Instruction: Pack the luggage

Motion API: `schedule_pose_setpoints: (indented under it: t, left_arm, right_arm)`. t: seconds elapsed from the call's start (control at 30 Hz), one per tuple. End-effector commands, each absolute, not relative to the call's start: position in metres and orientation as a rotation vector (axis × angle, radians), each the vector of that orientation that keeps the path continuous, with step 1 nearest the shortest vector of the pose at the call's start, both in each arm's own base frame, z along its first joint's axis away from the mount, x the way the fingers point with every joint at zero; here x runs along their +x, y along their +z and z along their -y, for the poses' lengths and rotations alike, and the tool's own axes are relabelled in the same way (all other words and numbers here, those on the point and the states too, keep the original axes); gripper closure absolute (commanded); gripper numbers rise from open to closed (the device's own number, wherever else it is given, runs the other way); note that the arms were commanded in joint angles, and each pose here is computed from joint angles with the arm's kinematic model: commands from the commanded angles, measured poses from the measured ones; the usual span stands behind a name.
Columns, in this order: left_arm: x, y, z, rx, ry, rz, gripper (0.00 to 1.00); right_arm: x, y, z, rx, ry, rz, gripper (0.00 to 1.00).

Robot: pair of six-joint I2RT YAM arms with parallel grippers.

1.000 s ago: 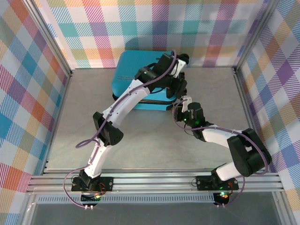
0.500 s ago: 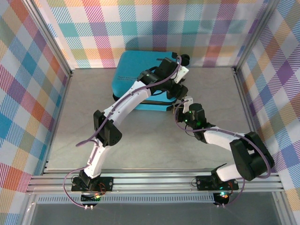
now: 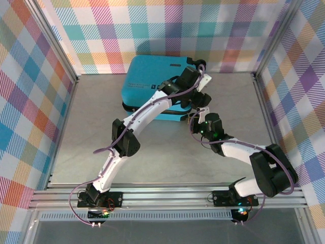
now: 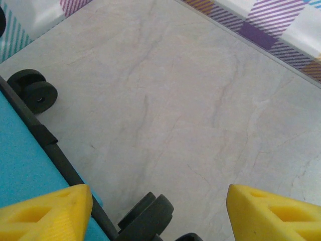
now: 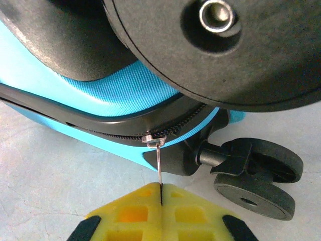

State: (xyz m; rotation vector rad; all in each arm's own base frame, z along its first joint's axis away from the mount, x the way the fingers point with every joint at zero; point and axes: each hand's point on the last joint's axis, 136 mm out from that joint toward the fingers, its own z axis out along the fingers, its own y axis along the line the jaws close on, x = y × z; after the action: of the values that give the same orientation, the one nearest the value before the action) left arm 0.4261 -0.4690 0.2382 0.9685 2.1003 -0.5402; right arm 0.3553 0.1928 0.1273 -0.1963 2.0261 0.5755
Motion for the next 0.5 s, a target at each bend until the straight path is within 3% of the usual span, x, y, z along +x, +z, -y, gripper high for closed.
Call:
schedule_pose_setpoints:
  t: [0.0, 0.23, 0.47]
  left_arm:
    - [0.428, 0.208, 0.455, 0.892, -0.401, -2.231, 0.3]
    - [0.431, 0.171, 0.4, 0.802, -0.114, -2.425, 0.33]
    - [0.431, 0.164, 0.39, 0.793, -0.096, -2.455, 0.35]
  right_arm:
    - [0.356, 0.127, -0.177, -0.165, 0.474, -2.05, 1.0]
    - [0.373, 0.117, -0.128, 0.027, 0.279, -2.112, 1.0]
    - [0.387, 0.112, -0.101, 0.142, 0.219, -2.137, 1.0]
